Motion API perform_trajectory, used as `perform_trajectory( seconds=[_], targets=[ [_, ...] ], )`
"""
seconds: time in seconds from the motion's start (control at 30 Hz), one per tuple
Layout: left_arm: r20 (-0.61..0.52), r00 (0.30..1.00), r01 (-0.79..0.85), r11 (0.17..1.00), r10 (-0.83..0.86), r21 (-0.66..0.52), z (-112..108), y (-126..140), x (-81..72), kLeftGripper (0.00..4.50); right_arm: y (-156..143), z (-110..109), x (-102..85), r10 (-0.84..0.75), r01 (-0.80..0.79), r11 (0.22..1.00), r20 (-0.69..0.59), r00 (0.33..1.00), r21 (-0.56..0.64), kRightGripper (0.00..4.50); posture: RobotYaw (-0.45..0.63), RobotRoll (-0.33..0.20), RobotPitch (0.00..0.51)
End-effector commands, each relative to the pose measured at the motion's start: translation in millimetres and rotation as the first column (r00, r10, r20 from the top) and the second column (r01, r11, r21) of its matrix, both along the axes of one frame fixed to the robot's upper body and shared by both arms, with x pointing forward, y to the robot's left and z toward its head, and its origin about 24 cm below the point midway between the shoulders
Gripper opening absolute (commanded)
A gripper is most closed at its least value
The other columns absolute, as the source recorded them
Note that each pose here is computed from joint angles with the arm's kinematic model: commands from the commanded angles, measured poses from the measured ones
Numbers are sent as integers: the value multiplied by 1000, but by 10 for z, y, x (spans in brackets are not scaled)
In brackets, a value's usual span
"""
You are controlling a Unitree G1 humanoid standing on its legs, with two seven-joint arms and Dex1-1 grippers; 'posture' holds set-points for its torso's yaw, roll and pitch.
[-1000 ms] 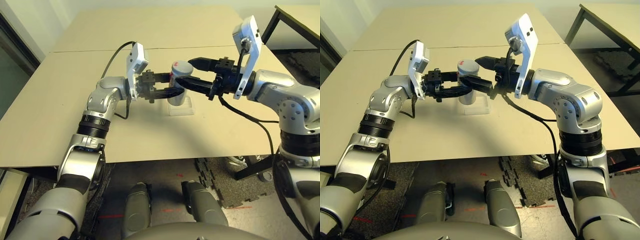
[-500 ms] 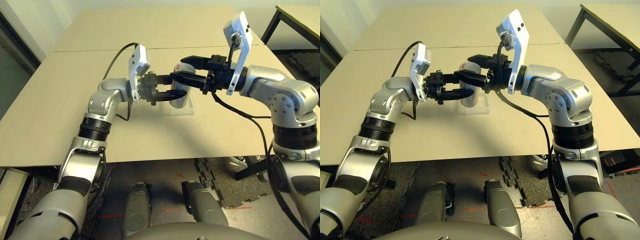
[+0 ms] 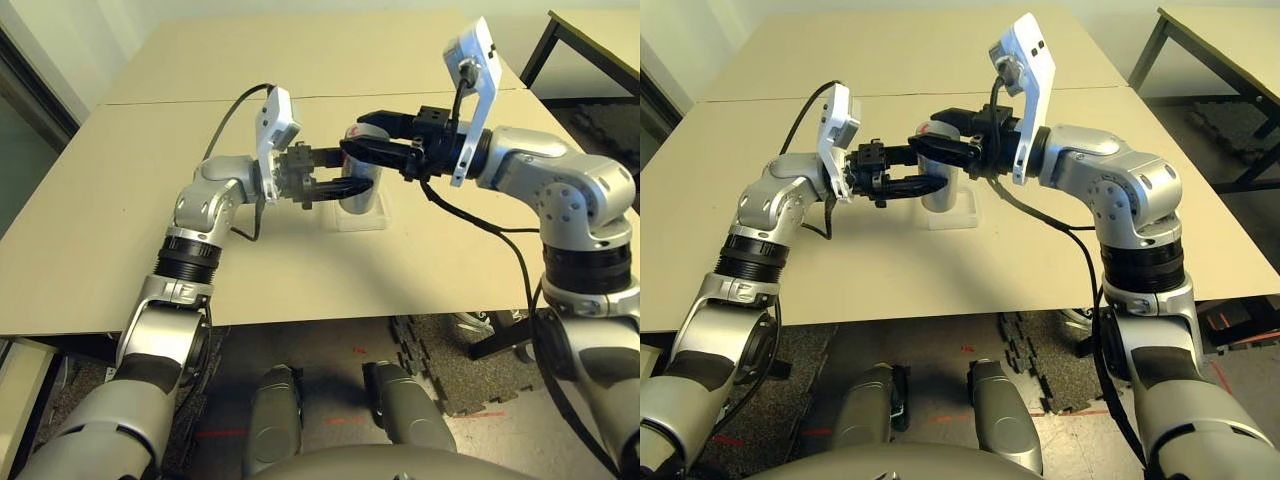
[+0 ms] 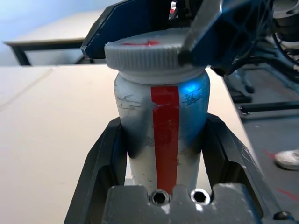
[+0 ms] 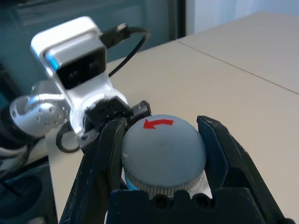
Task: Pour the medicine from the bottle into the box.
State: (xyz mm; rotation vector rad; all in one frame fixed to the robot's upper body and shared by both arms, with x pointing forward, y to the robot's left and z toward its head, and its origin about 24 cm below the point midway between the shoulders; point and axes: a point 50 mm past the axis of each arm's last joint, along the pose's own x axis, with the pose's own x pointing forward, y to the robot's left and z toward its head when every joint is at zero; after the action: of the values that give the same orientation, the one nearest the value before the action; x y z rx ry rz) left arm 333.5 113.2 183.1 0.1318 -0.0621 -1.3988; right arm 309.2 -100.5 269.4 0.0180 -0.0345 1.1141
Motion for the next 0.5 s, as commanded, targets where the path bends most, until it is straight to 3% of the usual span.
perform_trajectory(
  seconds=[0.03,0.2,0.33,0.43,0.5],
  targets=[
    [-60,998,0,999,3,44,-207,-24,-19,2468,-77,300,33,-42,36,996,82,996,80,2594,-192,0,96],
    [-42,997,-60,998,61,32,-194,-6,35,2468,-152,335,147,-117,108,989,95,989,97,2594,-179,0,92],
    [31,973,-227,973,228,-37,-72,61,196,2468,-226,108,286,-220,219,975,94,971,29,2594,-172,0,89],
    [81,905,-404,903,418,-145,74,149,361,2468,-263,-100,381,-301,301,953,74,951,13,2594,-167,0,88],
    [88,815,-544,808,573,-224,130,242,462,2468,-281,-252,452,-368,367,930,50,929,17,2594,-166,0,85]
  ],
)
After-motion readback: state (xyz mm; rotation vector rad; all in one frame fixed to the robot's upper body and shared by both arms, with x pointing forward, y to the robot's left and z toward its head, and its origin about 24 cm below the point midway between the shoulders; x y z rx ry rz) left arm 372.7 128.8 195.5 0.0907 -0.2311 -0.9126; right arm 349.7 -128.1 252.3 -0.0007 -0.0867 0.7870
